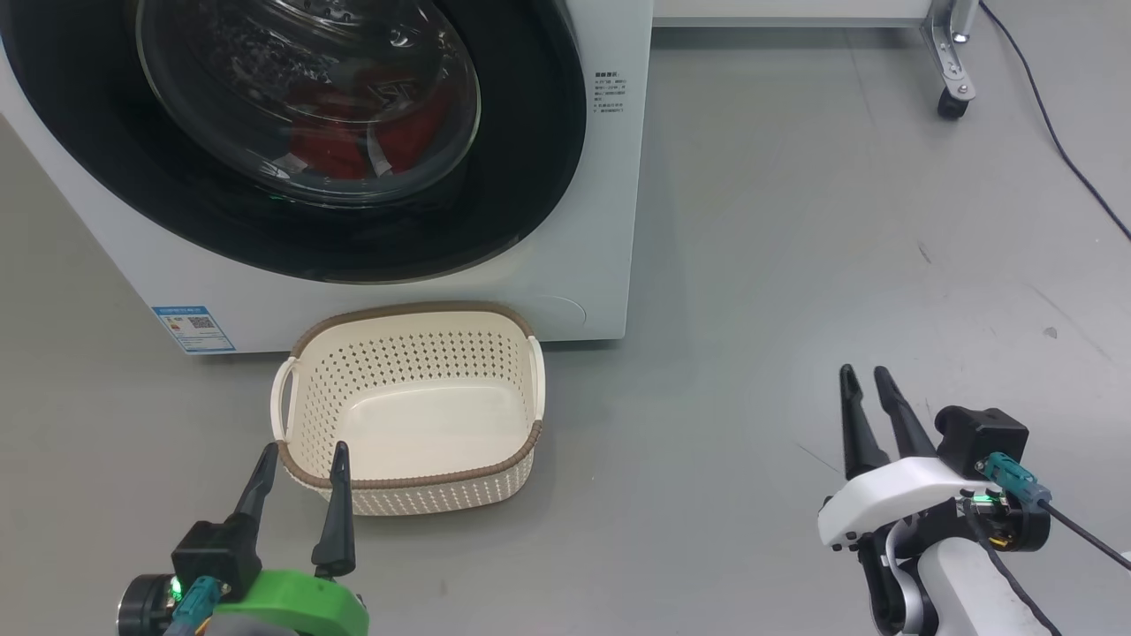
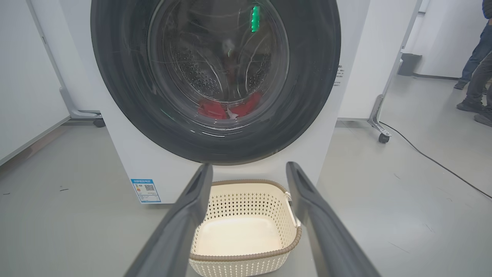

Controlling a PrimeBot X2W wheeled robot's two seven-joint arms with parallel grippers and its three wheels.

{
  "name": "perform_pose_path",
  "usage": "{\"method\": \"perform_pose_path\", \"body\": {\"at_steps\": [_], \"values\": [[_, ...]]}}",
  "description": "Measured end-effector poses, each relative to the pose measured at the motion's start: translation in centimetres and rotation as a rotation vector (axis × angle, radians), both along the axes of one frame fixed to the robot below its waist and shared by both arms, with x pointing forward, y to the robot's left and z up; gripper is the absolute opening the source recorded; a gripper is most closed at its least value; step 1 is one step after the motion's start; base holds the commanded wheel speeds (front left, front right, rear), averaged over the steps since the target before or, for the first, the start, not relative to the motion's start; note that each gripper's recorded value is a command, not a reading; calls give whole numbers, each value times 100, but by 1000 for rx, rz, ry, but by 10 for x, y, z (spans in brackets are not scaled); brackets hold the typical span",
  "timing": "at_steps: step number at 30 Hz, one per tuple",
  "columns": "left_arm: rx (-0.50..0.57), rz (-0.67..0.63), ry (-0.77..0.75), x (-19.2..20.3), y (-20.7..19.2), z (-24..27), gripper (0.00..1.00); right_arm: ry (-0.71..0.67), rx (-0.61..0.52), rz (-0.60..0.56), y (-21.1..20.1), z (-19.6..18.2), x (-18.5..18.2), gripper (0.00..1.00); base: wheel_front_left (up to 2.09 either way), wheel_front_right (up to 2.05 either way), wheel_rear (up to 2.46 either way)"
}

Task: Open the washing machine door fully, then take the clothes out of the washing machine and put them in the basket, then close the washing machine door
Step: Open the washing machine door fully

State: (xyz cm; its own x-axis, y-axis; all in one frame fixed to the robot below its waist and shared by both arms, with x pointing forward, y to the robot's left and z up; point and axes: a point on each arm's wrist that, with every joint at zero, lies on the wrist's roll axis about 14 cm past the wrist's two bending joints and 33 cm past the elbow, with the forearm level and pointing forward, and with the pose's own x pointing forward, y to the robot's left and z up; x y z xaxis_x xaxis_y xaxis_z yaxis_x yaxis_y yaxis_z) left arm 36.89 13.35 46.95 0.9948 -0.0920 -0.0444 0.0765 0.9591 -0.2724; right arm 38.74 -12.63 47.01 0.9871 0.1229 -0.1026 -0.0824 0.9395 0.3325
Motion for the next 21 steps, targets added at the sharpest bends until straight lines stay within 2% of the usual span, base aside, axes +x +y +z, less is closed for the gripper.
{"method": "perform_pose_path", "body": {"at_steps": [5,14,19,21], "values": [[-1,-1,7,1,0,-2,100,-3,11,-9,-2,1,3,0,0,0,0],[-13,-9,-7,13,-4,2,100,-6,206,-36,-3,7,21,0,0,0,0],[-20,-12,16,14,-6,-6,100,38,534,-114,-13,6,36,0,0,0,0],[-20,-17,22,16,-7,-8,100,54,619,-128,-16,6,44,0,0,0,0]]}}
